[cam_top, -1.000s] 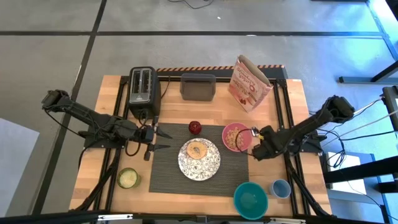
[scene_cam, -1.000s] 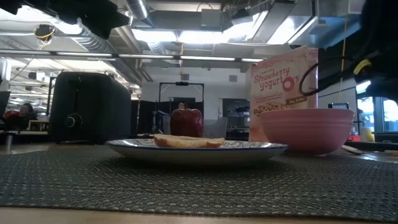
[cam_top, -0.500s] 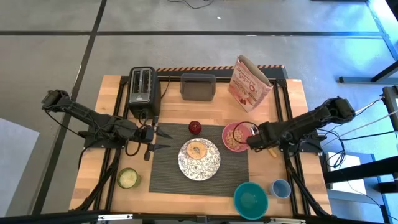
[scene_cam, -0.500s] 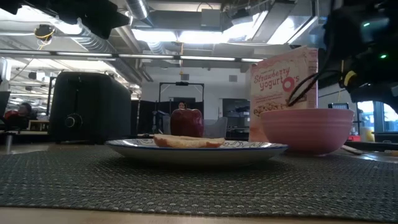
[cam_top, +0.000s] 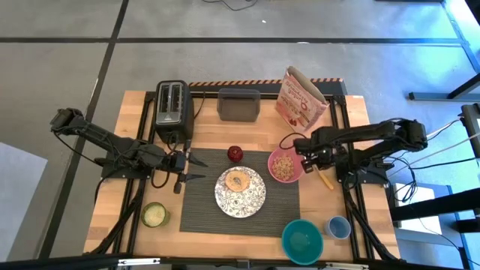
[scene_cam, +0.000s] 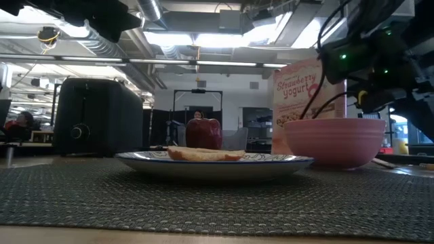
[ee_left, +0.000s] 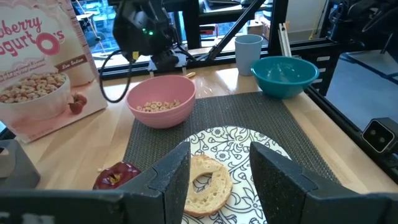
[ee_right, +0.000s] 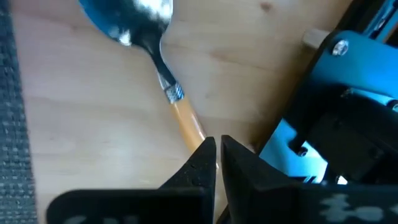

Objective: Arrange a breakfast setting
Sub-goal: Put the spoon to the right of the pink bowl, then return to Home Position

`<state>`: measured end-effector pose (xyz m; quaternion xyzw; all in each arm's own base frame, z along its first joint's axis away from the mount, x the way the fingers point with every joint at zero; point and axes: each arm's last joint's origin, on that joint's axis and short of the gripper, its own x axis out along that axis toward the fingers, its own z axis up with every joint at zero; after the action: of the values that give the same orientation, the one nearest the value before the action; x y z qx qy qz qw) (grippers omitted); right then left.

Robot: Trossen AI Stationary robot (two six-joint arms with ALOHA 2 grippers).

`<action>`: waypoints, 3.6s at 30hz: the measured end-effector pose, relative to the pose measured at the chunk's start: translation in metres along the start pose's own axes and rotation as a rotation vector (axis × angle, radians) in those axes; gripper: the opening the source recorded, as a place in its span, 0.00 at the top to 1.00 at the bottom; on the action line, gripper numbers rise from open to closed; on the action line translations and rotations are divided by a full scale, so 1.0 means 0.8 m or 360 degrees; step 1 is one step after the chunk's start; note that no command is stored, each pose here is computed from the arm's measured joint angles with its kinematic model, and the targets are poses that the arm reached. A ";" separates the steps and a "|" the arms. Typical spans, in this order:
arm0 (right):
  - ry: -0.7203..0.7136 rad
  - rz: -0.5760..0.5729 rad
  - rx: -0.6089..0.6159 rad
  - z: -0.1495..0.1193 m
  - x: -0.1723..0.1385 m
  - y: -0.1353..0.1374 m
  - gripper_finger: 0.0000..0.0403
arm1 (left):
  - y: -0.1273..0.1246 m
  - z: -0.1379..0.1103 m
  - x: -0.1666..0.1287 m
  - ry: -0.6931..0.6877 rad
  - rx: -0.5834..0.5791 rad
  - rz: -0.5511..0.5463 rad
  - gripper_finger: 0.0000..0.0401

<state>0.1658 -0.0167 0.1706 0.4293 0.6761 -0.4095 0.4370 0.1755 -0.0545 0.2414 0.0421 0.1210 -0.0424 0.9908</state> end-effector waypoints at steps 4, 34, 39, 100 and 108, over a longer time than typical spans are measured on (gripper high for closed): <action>-0.0020 0.0013 -0.0017 0.004 -0.001 0.000 0.96 | 0.000 0.000 0.000 0.0000 -0.0001 0.0000 0.60; -0.0265 0.0038 0.0069 -0.004 0.051 0.002 0.96 | 0.000 -0.001 0.000 0.0015 -0.0006 0.0001 0.60; -0.0211 0.0091 0.0024 -0.005 0.050 0.005 0.96 | 0.000 -0.001 0.000 0.0011 -0.0007 0.0001 0.60; -0.2307 0.1570 -0.1458 -0.042 -0.088 -0.025 0.96 | 0.022 -0.008 -0.082 -0.0188 -0.0021 0.0026 0.60; -0.2516 0.1704 -0.1367 -0.044 -0.055 -0.055 0.96 | 0.019 -0.032 -0.071 -0.0179 -0.0103 0.0040 0.60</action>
<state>0.1270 -0.0068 0.2302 0.0912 0.0079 -0.0520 0.9944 0.1161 -0.0326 0.2313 0.0091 0.0658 -0.0282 0.9974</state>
